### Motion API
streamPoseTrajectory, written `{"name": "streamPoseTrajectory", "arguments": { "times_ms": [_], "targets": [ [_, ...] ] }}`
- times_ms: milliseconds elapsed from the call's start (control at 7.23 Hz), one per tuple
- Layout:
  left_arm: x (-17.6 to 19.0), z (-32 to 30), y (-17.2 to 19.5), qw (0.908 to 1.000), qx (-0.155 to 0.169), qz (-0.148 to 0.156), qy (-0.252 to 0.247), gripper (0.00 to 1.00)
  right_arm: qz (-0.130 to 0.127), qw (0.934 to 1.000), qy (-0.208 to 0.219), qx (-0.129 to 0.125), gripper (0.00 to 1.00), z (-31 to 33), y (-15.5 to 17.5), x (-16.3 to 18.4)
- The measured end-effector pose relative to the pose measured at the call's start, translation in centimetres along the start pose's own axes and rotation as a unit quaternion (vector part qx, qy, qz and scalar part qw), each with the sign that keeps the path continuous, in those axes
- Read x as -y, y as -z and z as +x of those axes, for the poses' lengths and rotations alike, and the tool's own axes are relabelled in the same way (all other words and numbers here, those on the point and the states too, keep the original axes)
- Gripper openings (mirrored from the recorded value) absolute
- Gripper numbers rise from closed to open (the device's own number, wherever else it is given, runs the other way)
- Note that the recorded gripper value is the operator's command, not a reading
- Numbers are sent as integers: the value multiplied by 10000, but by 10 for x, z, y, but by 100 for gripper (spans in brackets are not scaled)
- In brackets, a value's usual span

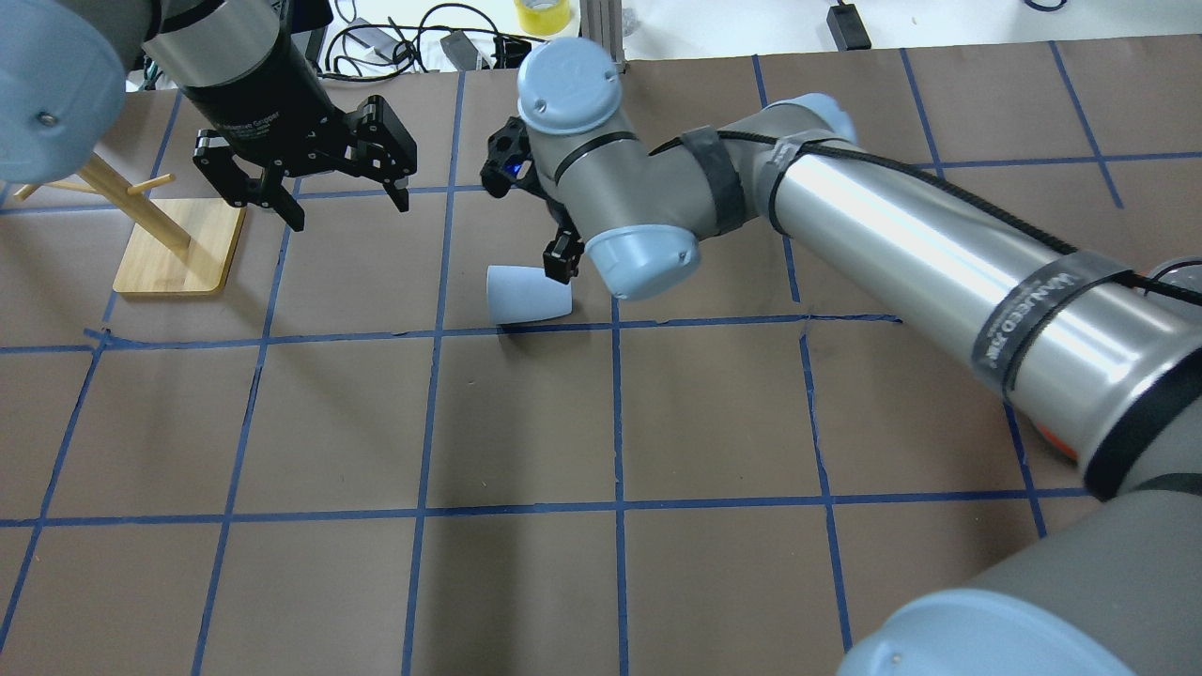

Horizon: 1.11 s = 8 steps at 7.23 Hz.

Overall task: Flip cup
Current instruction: 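Lay the cup on its side and open the right gripper, withdrawing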

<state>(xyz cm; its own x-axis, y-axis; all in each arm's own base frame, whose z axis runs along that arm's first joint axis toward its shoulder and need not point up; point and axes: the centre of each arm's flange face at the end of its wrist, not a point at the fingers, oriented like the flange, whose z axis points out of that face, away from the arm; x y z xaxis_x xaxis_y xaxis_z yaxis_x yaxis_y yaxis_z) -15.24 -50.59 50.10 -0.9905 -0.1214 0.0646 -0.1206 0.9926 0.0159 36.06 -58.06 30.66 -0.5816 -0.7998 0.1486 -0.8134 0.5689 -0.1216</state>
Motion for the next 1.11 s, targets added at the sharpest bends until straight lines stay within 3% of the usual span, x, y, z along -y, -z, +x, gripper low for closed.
{"name": "streamPoseTrajectory", "arguments": {
  "times_ms": [138,277,415,553,692,830,1107],
  "targets": [
    [0,0,0,10000,-1,-3,2,100,-188,9942,-1056,55,100,45,14,-30],
    [0,0,0,10000,-1,-2,1,100,-327,9761,-2136,226,100,89,26,-65],
    [0,0,0,10000,2,-3,-1,100,-346,9443,-3236,491,100,129,44,-102],
    [1,0,-1,10000,1,4,-2,100,-320,9112,-4057,633,100,153,69,-133],
    [1,0,0,10000,-3,26,1,100,-363,8900,-4501,628,100,159,99,-155],
    [2,0,0,10000,-2,32,5,100,-493,8802,-4685,580,100,153,126,-171],
    [3,0,-1,10000,0,32,7,100,-691,8753,-4762,489,100,144,149,-187]
  ]
}}
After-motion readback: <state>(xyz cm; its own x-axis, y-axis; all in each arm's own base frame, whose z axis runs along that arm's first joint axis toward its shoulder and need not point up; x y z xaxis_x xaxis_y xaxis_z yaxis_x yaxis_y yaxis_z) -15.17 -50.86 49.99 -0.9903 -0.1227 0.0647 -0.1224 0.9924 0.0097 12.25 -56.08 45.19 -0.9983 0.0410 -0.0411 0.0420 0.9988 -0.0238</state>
